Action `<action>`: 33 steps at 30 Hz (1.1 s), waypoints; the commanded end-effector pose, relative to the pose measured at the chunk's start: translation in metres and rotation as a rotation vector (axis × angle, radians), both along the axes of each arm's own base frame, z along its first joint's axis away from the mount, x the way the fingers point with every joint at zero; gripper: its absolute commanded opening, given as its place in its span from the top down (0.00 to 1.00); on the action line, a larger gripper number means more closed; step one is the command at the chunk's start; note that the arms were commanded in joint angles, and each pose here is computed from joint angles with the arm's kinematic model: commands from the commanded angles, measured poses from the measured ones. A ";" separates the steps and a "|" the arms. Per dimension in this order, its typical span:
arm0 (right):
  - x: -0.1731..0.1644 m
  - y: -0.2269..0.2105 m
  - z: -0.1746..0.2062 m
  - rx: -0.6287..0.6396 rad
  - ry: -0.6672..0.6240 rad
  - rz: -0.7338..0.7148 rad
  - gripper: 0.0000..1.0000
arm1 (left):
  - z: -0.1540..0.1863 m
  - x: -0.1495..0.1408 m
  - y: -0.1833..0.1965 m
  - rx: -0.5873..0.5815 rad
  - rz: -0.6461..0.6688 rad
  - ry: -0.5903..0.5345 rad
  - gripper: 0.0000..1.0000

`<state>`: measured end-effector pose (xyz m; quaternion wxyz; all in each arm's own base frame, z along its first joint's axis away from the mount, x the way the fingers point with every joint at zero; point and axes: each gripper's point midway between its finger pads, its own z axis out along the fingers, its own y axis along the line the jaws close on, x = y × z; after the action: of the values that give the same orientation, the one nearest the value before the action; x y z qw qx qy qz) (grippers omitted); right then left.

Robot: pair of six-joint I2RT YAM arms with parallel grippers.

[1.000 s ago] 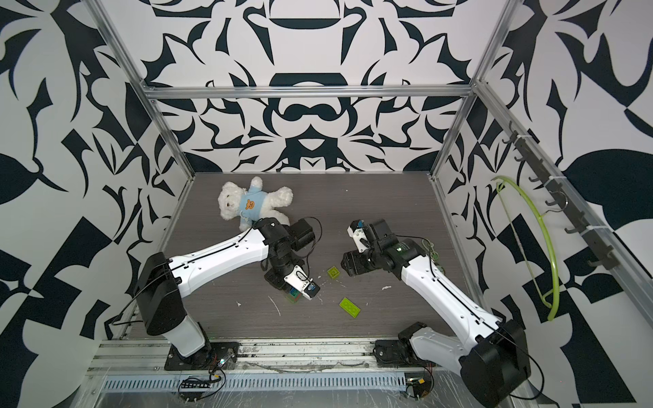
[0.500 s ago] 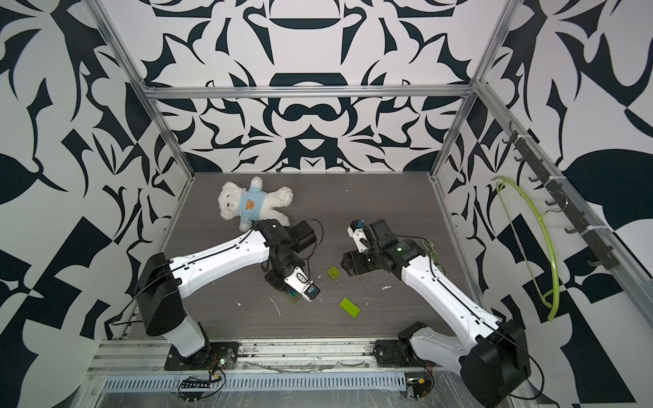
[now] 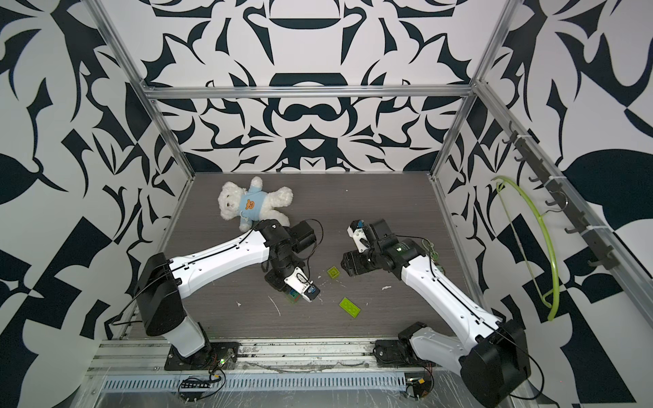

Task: Assemble a carrot with lego
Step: Assemble the lego brick with the lego brick.

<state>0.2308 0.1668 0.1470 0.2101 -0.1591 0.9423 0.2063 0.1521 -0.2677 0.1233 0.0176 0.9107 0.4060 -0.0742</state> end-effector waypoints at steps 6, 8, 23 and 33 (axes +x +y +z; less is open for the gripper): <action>0.000 0.001 0.003 0.010 -0.002 0.009 0.29 | -0.020 -0.011 0.016 0.090 -0.003 0.055 0.99; 0.000 0.001 0.003 0.009 -0.002 0.010 0.29 | -0.020 -0.011 0.015 0.088 0.001 0.053 0.99; -0.001 0.002 0.003 0.015 -0.002 0.014 0.29 | -0.019 -0.016 0.014 0.051 -0.013 0.116 1.00; -0.001 0.002 0.002 0.015 0.003 0.016 0.29 | 0.002 -0.004 0.011 0.024 -0.023 0.053 1.00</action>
<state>0.2297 0.1682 0.1472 0.2081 -0.1606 0.9415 0.2109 0.1515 -0.2665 0.1241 0.0188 0.9115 0.4002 -0.0927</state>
